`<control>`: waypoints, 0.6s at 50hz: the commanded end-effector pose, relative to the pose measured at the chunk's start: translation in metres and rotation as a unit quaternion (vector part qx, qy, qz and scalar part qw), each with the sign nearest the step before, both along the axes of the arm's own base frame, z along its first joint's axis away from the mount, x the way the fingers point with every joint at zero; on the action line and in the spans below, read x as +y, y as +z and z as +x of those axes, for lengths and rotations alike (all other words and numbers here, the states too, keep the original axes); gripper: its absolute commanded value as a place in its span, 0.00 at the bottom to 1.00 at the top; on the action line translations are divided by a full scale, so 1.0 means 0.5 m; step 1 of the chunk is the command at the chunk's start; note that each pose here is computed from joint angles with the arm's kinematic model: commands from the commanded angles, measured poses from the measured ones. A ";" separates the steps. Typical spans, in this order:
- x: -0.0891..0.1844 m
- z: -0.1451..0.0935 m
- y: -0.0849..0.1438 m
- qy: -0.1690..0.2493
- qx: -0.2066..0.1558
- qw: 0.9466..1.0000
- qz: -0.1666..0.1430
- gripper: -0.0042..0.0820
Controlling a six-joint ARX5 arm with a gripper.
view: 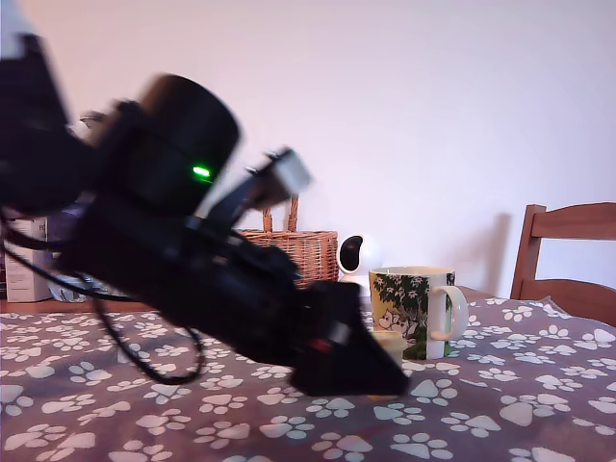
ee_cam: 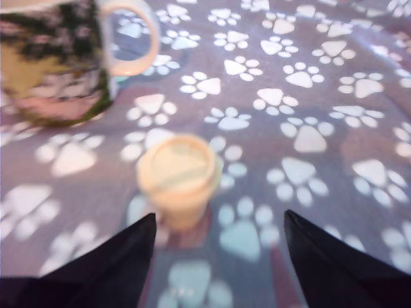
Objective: Pick up the coffee capsules from the table one by one and drop them inside the nearest coffee cup
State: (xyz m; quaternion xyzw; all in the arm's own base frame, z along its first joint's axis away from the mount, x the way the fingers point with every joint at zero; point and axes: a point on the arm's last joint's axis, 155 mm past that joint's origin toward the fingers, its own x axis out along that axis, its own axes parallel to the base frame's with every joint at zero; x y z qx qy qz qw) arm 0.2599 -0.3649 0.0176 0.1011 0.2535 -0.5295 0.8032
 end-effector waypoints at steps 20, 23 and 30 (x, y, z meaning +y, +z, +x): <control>-0.037 0.029 -0.016 0.003 0.006 1.000 0.013 0.70; -0.035 0.030 -0.022 0.005 0.007 1.000 0.016 0.70; -0.031 0.031 -0.030 0.008 0.008 1.000 0.022 0.58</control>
